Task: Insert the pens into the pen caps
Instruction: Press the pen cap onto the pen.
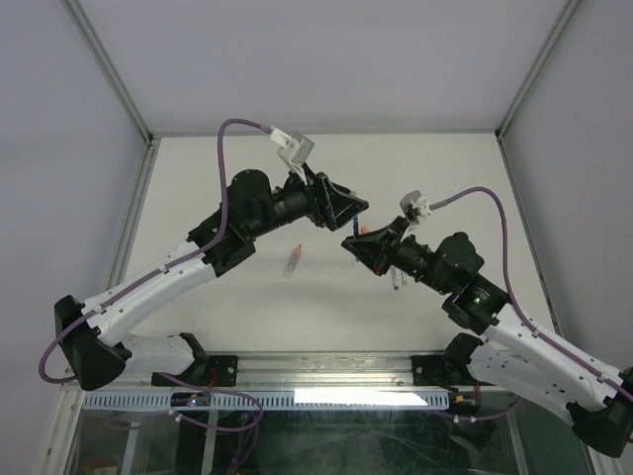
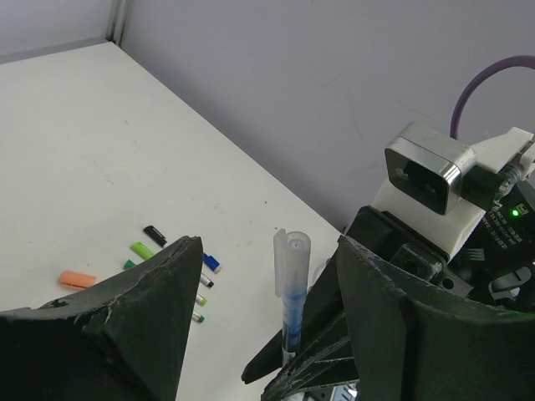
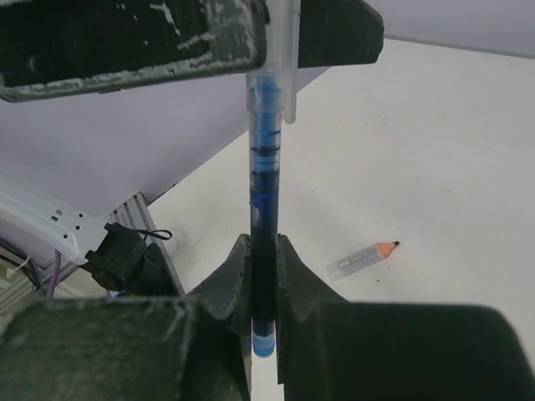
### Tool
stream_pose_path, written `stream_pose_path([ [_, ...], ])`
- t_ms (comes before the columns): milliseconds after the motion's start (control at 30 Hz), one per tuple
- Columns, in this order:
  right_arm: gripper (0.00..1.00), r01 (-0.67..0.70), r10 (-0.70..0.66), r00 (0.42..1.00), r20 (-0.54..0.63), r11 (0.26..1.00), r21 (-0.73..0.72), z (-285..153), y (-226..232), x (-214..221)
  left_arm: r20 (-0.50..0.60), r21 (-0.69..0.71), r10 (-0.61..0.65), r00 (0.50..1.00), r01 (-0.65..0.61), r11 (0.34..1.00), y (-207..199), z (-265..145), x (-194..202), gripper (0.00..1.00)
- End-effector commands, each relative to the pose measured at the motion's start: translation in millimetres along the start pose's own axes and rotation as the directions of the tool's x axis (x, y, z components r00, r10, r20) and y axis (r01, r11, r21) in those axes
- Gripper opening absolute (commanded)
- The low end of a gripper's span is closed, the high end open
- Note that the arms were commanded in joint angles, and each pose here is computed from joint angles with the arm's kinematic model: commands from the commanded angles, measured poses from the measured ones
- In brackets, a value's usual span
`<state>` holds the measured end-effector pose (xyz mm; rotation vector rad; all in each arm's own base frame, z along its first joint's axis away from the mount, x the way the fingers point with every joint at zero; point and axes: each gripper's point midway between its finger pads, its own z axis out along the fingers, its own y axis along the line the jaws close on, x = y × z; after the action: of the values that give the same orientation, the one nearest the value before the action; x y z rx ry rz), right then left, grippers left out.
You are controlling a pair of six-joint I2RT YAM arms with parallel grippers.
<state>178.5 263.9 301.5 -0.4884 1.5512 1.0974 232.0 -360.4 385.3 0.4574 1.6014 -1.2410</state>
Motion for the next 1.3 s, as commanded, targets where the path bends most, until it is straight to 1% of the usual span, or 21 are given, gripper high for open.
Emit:
stream_pose_path([
  [0,0.0,0.019,-0.015,0.997,0.069,0.998,-0.052,-0.8,17.4,-32.3,0.069,0.082,0.018,0.997,-0.023,0.996,-22.9,0.4,-28.9,0.64],
  [200,0.0,0.025,-0.022,0.998,0.059,0.998,-0.051,-0.5,16.1,-28.6,0.065,0.092,0.007,0.998,-0.013,0.996,-23.4,2.7,-27.2,0.56],
  [467,0.0,0.037,-0.034,0.998,0.053,0.998,-0.046,-2.3,15.2,-27.5,0.113,0.071,0.002,0.994,-0.01,0.997,-22.0,-1.3,-37.0,0.55],
  [567,0.0,0.039,-0.036,0.998,0.053,0.998,-0.042,-3.1,14.4,-27.5,0.114,0.075,-0.001,0.993,-0.008,0.997,-22.5,0.1,-37.1,0.51],
  [667,0.0,0.038,-0.036,0.998,0.056,0.999,-0.034,-3.2,13.3,-28.5,0.103,0.092,-0.003,0.995,-0.007,0.996,-24.6,2.8,-35.2,0.43],
  [767,0.0,0.041,-0.039,0.998,0.058,0.999,-0.03,-2.7,12.7,-29.4,0.087,0.112,-0.007,0.996,-0.003,0.994,-27.2,5.3,-31.2,0.29],
  [900,0.0,0.044,-0.043,0.997,0.058,0.999,-0.019,-1.6,10.5,-29.7,0.082,0.131,-0.011,0.997,0.0,0.991,-30.1,6.0,-30.3,0.16],
  [967,0.0,0.046,-0.045,0.997,0.064,0.999,-0.008,-1.1,8.6,-30.7,0.081,0.134,-0.013,0.997,0.002,0.991,-30.6,6.1,-30.4,0.04],
  [1000,0.0,0.047,-0.047,0.996,0.075,0.999,0.003,-0.7,6.7,-32.7,0.082,0.135,-0.014,0.997,0.003,0.991,-30.9,5.8,-30.9,0.0],
  [1200,0.0,0.099,-0.113,0.973,0.2,0.992,0.083,5.1,-3.9,-66.1,0.09,0.148,-0.022,0.996,0.009,0.989,-36.5,3.9,-36.6,0.0],
  [1267,0.0,0.123,-0.142,0.965,0.221,0.988,0.096,9.1,-3.7,-77.4,0.078,0.158,-0.025,0.997,0.012,0.987,-39.5,5.0,-38.0,0.0],
])
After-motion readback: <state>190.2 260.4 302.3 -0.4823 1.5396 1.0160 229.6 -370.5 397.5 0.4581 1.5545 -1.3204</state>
